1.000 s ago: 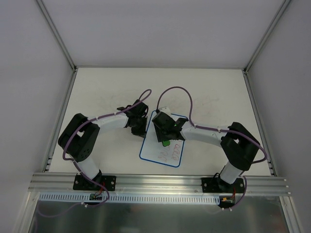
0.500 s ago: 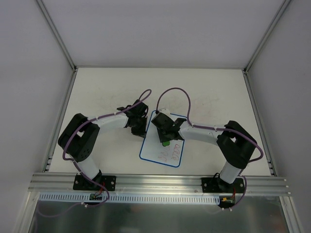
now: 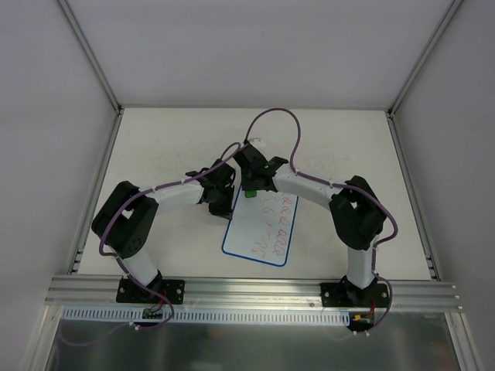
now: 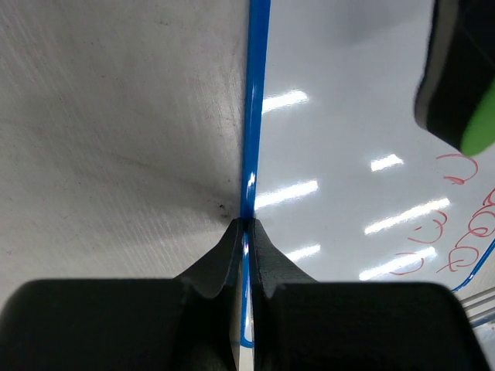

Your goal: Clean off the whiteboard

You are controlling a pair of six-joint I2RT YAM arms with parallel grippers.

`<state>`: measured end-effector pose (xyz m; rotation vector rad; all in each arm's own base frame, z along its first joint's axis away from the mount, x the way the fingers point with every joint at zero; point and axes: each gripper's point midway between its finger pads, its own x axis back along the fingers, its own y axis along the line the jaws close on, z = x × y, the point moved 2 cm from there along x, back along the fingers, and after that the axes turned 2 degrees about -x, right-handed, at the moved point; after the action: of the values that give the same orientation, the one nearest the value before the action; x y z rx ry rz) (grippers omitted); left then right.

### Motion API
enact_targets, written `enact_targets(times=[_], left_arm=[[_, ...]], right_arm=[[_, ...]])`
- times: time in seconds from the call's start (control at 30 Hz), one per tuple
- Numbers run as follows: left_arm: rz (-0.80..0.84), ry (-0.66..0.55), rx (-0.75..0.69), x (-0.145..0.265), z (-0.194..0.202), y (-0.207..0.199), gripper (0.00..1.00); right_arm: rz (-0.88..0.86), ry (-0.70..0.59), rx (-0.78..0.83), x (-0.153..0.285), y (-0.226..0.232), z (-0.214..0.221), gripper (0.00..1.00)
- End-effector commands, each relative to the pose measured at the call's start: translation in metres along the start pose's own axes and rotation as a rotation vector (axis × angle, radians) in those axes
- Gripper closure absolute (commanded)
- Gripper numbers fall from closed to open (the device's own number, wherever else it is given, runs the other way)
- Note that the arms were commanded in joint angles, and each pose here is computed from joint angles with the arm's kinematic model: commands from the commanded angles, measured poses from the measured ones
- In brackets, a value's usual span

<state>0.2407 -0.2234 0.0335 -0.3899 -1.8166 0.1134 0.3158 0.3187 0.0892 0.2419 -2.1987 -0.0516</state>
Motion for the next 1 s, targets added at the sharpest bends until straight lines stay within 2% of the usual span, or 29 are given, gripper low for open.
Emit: enact_targets(times=[0.0,0.17,0.27,0.57,0.73,0.97], left_arm=[[-0.095,0.125,0.028,-0.007,0.036,0.025,1.00],[-0.101,0.128,0.027,-0.007,0.039,0.028,1.00],[-0.104,0.133,0.029,-0.007,0.041,0.029,1.00],[-0.100,0.142,0.032,-0.008,0.044,0.029,1.00],[-0.112,0.160,0.039,-0.010,0.051,0.033,1.00],[-0.115,0.174,0.050,-0.010,0.058,0.035,1.00]], right_arm=[[0.051,-0.027,-0.048,-0.007,0.005,-0.020,1.00],[0.147,-0.025,-0.111,-0.031,-0.010,-0.019,1.00],[0.149,-0.012,-0.141,-0.039,-0.013,-0.020,1.00],[0.206,0.090,-0.106,-0.058,-0.015,-0.002,1.00],[0.291,0.150,-0.132,-0.059,-0.047,0.018,1.00],[0.368,0.204,-0.184,-0.038,-0.101,0.040,1.00]])
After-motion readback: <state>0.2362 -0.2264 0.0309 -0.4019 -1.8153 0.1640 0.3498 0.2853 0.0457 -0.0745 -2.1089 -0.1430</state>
